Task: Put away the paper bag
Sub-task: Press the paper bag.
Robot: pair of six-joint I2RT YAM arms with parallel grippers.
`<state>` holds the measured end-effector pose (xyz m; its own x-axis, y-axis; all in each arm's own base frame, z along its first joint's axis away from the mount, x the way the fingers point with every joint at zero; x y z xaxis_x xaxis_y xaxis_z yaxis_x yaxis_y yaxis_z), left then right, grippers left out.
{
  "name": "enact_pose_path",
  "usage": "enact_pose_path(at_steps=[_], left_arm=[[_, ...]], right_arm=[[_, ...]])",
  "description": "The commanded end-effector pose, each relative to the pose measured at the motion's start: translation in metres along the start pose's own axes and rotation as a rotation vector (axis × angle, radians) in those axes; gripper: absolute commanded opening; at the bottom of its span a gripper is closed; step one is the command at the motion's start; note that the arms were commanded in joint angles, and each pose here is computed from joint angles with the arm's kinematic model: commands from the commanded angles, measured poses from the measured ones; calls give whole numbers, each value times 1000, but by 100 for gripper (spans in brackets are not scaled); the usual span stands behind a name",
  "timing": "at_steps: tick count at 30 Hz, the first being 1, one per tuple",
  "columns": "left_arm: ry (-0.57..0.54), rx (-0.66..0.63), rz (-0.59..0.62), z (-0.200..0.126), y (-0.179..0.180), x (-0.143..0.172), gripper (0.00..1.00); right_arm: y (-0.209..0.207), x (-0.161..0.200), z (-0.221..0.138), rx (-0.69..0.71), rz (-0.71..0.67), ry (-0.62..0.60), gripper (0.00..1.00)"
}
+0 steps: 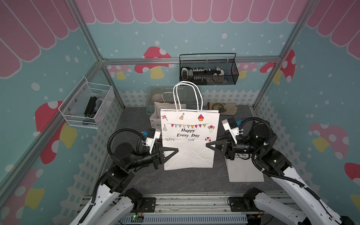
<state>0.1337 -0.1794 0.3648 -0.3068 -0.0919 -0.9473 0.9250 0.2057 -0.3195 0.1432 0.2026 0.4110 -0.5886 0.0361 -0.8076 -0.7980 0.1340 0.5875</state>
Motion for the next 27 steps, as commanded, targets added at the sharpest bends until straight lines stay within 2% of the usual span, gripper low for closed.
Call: enact_pose_path(at_steps=[1, 3, 5, 9, 11, 12, 13, 14, 21, 23, 27], left_arm=[[-28, -26, 28, -4, -2, -3, 4], [-47, -52, 39, -6, -2, -6, 0], [-62, -72, 43, -8, -1, -8, 0], [-93, -95, 44, -10, 0, -12, 0], [-107, -100, 42, -10, 1, -13, 0], [-113, -97, 40, -9, 2, -14, 0], [-114, -94, 36, -9, 2, -13, 0], [-114, -91, 32, -8, 3, -12, 0], [-120, -93, 27, -7, 5, -13, 0], [-122, -100, 29, -7, 5, -13, 3], [-123, -119, 42, -8, 6, -16, 18]], right_arm=[[11, -2, -2, -39, -39, 2, 0], [10, 3, -1, -60, -23, 17, 0], [7, 7, -1, -69, -9, 17, 8], [3, 22, -2, -89, 28, 34, 41], [0, 27, -2, -85, 44, 33, 52], [-2, 30, -2, -85, 53, 32, 54], [-2, 31, -2, -87, 55, 29, 54], [-3, 32, -2, -87, 60, 29, 49], [-12, 36, -1, -37, 74, 30, 6], [-16, 38, 0, -17, 83, 36, 0], [-20, 43, 0, -2, 93, 43, 0]])
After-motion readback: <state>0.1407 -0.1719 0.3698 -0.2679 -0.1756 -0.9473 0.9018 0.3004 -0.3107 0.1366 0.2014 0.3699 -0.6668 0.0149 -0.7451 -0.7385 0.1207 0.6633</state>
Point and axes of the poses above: each gripper's point midway between its finger pads, its own z axis out along the fingers, its own y axis along the line the jaws close on, x = y × z, the point moved 5 cm from there along -z, back along the fingers, and after that the axes turned 14 degrees about z, right-handed, at the moved point
